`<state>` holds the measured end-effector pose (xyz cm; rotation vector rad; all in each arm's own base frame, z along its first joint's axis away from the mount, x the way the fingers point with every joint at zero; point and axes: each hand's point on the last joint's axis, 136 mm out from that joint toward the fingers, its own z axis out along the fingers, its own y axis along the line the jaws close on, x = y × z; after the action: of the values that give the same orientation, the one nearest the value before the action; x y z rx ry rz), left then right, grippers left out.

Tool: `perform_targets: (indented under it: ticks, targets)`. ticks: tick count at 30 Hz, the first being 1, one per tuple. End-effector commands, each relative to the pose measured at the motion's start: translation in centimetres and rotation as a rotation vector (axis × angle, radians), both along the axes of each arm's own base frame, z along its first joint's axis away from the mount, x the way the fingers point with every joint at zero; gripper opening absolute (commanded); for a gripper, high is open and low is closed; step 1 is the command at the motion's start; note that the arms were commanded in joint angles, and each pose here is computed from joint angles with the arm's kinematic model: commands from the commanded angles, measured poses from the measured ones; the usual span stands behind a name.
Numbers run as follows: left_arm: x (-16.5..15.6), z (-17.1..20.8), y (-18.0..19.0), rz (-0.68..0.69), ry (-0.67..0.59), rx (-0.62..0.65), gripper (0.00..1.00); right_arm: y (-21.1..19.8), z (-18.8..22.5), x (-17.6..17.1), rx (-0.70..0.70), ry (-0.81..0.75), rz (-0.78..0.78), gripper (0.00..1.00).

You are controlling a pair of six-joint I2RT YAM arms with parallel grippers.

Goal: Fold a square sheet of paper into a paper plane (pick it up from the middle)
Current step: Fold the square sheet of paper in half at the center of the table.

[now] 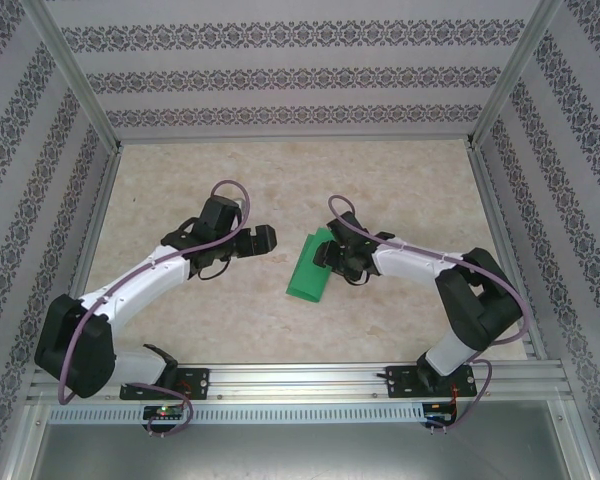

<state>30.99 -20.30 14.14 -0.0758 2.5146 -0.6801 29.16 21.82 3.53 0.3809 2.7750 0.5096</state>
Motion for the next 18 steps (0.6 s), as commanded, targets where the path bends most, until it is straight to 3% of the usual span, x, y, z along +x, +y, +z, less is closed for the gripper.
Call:
perform_targets:
  ticks: [1, 5, 11, 18]
  targets:
    - [0.7, 1.4, -1.2, -0.047, -0.056, -0.009, 0.95, 0.8, -0.2, 0.0, -0.047, 0.016, 0.082, 0.67]
    - [0.8, 1.2, -1.5, -0.054, -0.047, -0.005, 0.94, 0.5, -1.1, 0.1, -0.076, 0.046, 0.035, 0.69]
    - [0.8, 1.0, -1.5, -0.058, -0.044, -0.003, 0.95, 2.4, -0.6, 0.5, -0.032, 0.023, 0.114, 0.72]
    - [0.9, 0.8, -1.7, -0.066, -0.040, 0.000, 0.95, 2.4, -0.9, 0.7, -0.007, 0.038, 0.083, 0.74]
